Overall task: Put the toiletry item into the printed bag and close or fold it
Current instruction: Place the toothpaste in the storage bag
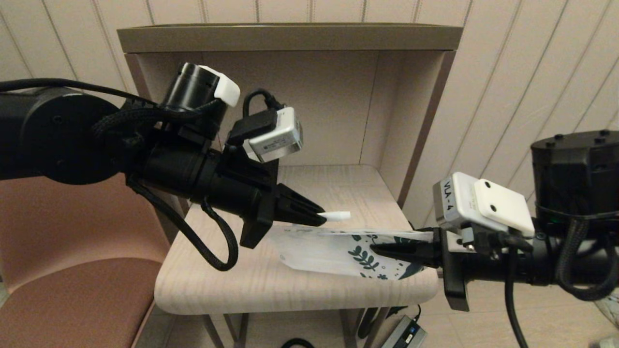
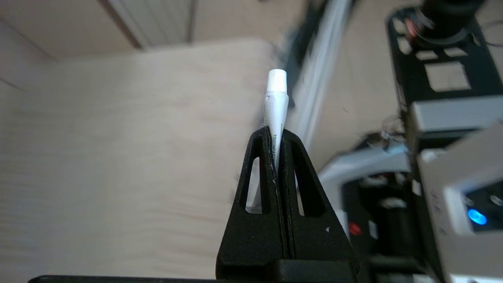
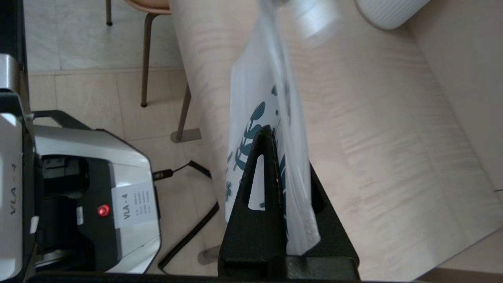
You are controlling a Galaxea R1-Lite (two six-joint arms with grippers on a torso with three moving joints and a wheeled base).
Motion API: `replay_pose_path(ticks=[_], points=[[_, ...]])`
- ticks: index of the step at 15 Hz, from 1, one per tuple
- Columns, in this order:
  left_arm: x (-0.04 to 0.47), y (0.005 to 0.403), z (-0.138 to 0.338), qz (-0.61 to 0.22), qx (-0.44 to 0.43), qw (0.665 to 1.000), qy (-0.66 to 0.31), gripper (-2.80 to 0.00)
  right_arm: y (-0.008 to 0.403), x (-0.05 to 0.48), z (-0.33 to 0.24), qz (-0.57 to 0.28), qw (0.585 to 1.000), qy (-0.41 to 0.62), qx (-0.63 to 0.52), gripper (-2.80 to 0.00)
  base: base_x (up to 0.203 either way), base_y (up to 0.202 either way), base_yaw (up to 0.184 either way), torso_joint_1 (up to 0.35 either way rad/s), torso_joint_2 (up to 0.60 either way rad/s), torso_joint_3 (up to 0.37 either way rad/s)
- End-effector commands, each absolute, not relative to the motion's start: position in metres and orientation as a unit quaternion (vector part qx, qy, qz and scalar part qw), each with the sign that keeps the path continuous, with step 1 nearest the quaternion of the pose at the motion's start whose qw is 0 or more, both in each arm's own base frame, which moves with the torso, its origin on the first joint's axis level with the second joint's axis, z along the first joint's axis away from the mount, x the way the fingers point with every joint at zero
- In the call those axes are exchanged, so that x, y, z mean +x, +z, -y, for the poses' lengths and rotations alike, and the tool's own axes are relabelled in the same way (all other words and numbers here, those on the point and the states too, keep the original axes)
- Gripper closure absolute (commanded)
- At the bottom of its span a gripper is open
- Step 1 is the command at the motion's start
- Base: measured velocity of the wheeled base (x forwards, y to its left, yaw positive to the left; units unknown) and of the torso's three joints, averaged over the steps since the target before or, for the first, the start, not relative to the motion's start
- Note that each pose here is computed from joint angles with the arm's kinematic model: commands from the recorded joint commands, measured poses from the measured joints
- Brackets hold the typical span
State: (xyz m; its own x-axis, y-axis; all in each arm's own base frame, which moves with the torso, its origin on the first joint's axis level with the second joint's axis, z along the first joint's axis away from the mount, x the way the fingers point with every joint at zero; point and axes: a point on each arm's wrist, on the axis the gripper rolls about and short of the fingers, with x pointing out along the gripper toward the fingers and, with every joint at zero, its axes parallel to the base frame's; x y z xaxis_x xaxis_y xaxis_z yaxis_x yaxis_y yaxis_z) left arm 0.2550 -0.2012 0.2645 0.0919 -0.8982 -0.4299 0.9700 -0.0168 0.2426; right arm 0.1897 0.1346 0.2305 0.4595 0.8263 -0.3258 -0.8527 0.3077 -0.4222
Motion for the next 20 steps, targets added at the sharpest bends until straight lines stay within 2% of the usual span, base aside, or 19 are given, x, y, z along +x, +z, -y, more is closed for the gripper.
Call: replay_pose_path(ticks=[1, 4, 8, 20], points=[[0.264, 0.286, 0.194, -0.040, 0.246, 0.713, -0.656, 0.00, 0.227, 0.191, -0.135, -0.029, 0.806, 0.522, -0.278, 0.00, 0.000, 0.000, 0.000, 0.000, 0.00, 0.000], [0.267, 0.290, 0.184, -0.041, 0.233, 0.715, -0.658, 0.00, 0.234, 0.199, -0.139, -0.018, 0.809, 0.517, -0.279, 0.00, 0.000, 0.000, 0.000, 0.000, 0.00, 0.000], [0.273, 0.288, 0.178, -0.041, 0.227, 0.717, -0.658, 0.00, 0.265, 0.217, -0.143, 0.030, 0.823, 0.492, -0.283, 0.00, 0.000, 0.000, 0.000, 0.000, 0.00, 0.000], [0.281, 0.279, 0.172, -0.044, 0.222, 0.711, -0.666, 0.00, 0.253, 0.226, -0.147, 0.012, 0.819, 0.496, -0.290, 0.00, 0.000, 0.000, 0.000, 0.000, 0.00, 0.000]])
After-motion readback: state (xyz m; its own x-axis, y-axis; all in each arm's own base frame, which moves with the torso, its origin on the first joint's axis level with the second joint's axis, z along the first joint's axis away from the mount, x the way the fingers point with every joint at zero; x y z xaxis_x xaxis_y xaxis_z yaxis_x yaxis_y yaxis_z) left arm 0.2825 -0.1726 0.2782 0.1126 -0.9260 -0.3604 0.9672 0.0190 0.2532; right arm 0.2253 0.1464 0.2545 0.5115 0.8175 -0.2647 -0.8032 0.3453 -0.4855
